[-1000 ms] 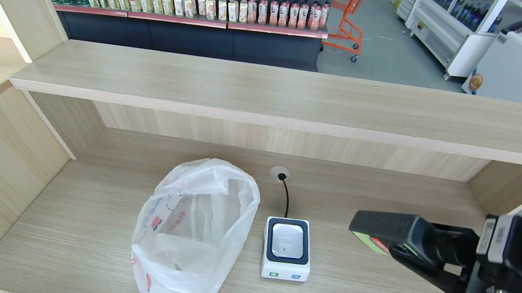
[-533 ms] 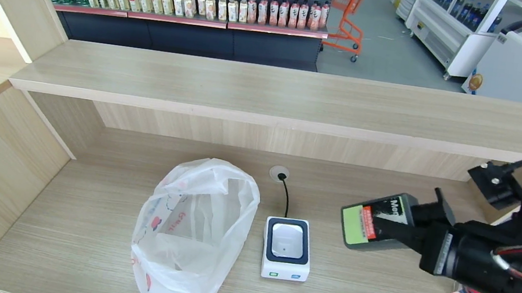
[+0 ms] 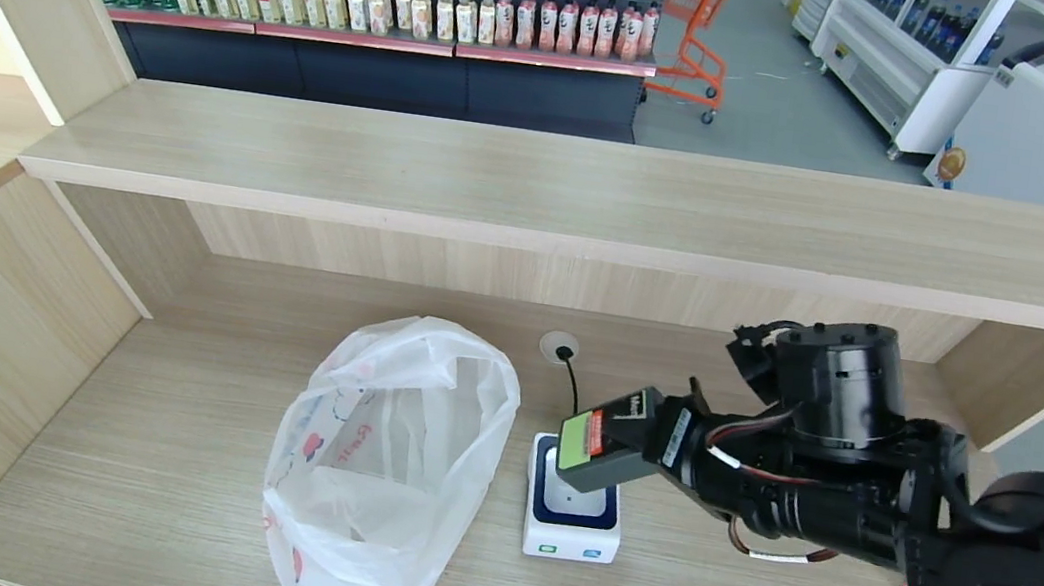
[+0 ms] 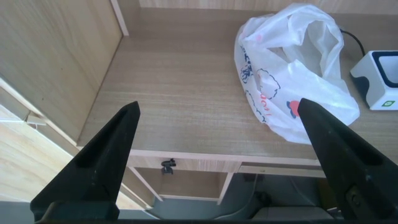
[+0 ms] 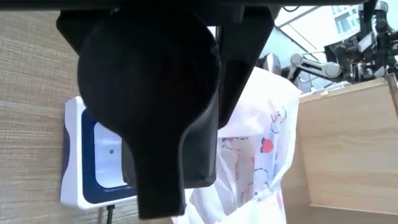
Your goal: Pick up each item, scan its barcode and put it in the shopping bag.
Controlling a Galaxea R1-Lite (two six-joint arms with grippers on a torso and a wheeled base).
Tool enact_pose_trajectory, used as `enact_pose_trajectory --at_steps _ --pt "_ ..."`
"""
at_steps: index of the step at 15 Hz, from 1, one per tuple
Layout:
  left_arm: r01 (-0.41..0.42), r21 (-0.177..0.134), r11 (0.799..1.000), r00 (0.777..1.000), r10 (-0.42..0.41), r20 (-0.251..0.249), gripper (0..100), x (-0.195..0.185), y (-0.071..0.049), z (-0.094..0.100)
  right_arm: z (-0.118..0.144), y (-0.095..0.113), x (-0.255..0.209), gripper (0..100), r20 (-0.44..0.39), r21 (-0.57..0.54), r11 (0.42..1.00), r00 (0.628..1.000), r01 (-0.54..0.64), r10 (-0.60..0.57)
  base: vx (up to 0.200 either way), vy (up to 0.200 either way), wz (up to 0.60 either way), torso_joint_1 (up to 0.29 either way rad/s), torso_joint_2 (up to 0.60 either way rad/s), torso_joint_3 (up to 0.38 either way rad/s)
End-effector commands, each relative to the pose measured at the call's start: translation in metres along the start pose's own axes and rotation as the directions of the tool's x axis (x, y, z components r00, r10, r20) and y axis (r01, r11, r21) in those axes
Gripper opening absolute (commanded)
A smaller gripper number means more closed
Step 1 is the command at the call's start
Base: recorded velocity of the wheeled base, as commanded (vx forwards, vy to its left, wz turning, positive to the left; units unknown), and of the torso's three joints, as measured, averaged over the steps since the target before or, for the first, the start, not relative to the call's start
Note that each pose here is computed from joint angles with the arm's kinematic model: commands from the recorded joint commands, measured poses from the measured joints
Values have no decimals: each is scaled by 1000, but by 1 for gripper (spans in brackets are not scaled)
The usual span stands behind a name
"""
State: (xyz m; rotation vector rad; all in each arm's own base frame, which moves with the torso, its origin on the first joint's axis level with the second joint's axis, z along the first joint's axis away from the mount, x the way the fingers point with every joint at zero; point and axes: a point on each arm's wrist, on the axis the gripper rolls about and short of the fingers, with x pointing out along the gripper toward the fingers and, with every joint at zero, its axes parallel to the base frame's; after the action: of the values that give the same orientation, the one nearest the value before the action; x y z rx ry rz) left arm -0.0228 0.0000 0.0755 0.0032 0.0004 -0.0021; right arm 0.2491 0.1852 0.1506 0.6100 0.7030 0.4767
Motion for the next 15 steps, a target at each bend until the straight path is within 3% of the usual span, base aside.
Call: enact_pose_trajectory --at_steps 1,6,15 --pt "-2 0 1000 1000 2 0 100 0 0 0 -18 -11 29 0 -78 -48 998 996 46 -50 0 0 0 0 0 0" --pt "-1 0 1000 1000 1 0 100 0 0 0 -29 -22 53 0 -102 -128 990 992 58 -71 0 0 0 0 0 0" --pt "-1 0 1000 1000 1 0 100 0 0 0 -22 -20 67 0 -83 -190 981 995 38 -55 0 0 0 0 0 0"
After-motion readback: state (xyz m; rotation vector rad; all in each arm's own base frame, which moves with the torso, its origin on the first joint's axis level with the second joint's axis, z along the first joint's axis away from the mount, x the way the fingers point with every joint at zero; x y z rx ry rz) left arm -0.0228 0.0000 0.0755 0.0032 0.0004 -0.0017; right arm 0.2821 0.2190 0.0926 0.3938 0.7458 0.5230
